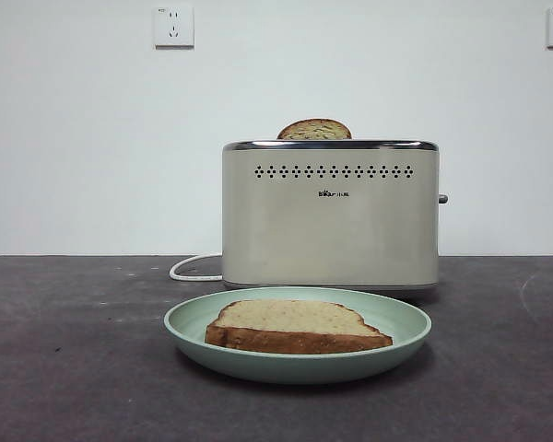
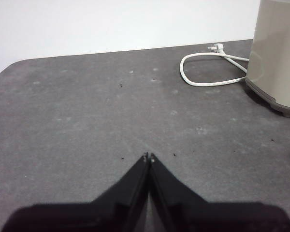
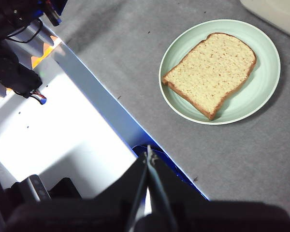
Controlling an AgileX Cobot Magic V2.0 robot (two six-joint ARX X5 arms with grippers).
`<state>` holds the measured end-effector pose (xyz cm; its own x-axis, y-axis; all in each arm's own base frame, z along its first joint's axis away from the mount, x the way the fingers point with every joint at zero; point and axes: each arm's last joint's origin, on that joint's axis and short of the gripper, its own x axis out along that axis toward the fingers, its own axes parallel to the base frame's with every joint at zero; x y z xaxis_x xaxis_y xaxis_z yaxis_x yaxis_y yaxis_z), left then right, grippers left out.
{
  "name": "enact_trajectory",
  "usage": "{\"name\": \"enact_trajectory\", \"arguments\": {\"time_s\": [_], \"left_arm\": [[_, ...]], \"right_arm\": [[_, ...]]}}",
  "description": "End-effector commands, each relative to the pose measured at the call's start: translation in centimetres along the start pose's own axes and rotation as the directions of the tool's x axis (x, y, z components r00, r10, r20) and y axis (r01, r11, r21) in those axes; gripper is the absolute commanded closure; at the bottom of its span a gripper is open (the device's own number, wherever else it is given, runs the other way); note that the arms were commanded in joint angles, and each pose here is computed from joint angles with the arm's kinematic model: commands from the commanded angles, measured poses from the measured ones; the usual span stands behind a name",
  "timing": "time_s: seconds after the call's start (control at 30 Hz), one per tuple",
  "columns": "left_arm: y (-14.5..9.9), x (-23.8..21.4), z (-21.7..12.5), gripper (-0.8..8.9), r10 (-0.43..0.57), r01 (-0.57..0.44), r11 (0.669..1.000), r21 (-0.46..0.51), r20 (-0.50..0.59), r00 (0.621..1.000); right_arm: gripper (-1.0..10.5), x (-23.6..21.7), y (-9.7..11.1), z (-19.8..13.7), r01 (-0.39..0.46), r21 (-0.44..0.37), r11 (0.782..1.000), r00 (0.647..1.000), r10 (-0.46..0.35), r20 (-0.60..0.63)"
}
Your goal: Take the bread from the toaster,put the bread on the plate,put the plate on the table
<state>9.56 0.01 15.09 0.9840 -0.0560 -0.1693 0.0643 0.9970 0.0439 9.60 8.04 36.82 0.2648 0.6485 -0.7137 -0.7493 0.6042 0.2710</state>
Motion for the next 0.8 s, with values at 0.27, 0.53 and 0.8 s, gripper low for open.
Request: {"name": "enact_trajectory", "arguments": {"time_s": [0.27,0.53,0.8], "left_arm": [[0.02,0.1,-0.33,8.17,0.003,-0.003,1.0,-0.013,-0.004,1.0],[0.02,0.1,-0.32,8.17,0.003,-0.003,1.0,-0.014,-0.003,1.0],[0.02,0.1,-0.32,8.17,0.003,-0.003,1.0,-0.013,-0.003,1.0]], "right_arm": [[9.4,0.11,-0.03,-0.07,-0.001,-0.006,1.0,1.0,0.001,0.0],[9.4,0.11,-0.03,-0.07,-0.001,-0.006,1.0,1.0,0.001,0.0],[9.4,-0.13,0.03,-0.2,0.006,-0.01,1.0,1.0,-0.005,0.009]]}}
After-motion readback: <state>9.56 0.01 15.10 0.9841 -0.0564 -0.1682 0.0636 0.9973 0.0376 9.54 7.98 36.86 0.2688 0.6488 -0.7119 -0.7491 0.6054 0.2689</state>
